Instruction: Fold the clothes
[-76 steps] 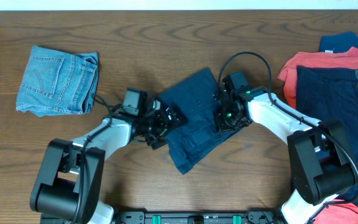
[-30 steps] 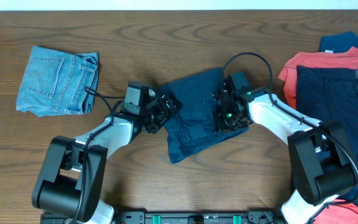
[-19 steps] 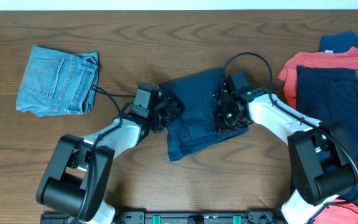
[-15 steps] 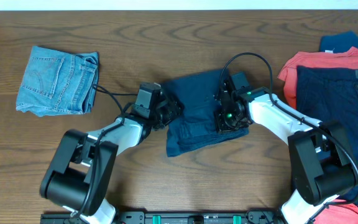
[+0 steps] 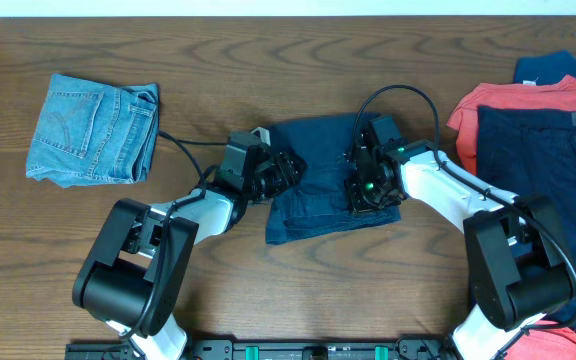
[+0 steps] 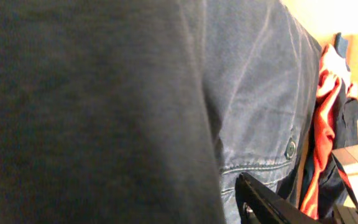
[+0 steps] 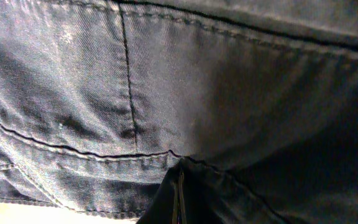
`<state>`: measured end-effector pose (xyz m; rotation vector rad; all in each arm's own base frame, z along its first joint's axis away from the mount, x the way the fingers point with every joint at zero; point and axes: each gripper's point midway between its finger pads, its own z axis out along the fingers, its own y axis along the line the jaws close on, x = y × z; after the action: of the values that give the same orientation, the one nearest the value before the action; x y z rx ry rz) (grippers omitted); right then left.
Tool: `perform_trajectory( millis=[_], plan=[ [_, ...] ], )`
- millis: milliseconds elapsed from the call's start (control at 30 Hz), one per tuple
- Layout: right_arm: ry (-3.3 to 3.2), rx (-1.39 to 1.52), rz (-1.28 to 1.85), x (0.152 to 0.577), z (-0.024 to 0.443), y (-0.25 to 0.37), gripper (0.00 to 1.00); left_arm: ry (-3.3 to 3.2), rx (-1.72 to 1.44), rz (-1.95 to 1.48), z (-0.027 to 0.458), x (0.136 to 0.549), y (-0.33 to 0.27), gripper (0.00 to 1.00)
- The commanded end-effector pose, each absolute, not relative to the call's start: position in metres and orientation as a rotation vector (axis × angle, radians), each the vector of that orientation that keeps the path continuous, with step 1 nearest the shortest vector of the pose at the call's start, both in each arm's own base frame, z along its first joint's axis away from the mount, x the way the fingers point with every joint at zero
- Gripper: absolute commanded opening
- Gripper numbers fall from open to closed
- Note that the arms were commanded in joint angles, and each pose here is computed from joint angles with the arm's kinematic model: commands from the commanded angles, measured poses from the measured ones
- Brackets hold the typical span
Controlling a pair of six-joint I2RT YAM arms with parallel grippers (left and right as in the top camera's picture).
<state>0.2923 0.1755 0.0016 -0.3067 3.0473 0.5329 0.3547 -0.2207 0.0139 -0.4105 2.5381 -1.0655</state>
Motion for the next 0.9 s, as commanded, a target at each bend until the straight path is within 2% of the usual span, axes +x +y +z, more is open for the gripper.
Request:
perform_trajectory(
  millis=[0,100,200,300,400,500,600,733,867],
  plan=[
    [3.074,-0.294,0.486,0.287,-0.006,0.168,0.01,2.726,-0.345,-0.987,-0.039,0.311,-0.214,0.59],
    [3.074,-0.294,0.486,0.287,-0.006,0.168,0.01,2.724,-0.332,-0.967,-0.041,0.312,-0.213,0.58],
    [3.074,-0.293,0.485,0.287,-0.006,0.168,0.01,2.716,-0.321,-0.968,-0.043,0.313,-0.216,0.47],
    [3.074,-0.293,0.476,0.287,-0.006,0.167,0.01,2.706,-0.298,-0.977,-0.045,0.314,-0.221,0.42],
    [3.077,-0.293,0.474,0.287,-0.006,0.167,0.01,2.703,-0.293,-0.980,-0.045,0.314,-0.222,0.24],
    [3.077,-0.292,0.474,0.287,-0.006,0.167,0.01,2.697,-0.293,-1.002,-0.041,0.315,-0.222,0.19],
    [3.076,-0.287,0.475,0.288,-0.003,0.165,0.01,2.683,-0.278,-1.045,-0.032,0.317,-0.221,0.07],
    [3.065,-0.282,0.474,0.294,0.021,0.157,0.01,2.693,-0.300,-1.069,-0.015,0.318,-0.207,0.06],
    [2.987,-0.247,0.484,0.312,0.065,0.148,0.01,2.603,-0.297,-1.163,0.031,0.326,-0.192,0.06]
  ],
)
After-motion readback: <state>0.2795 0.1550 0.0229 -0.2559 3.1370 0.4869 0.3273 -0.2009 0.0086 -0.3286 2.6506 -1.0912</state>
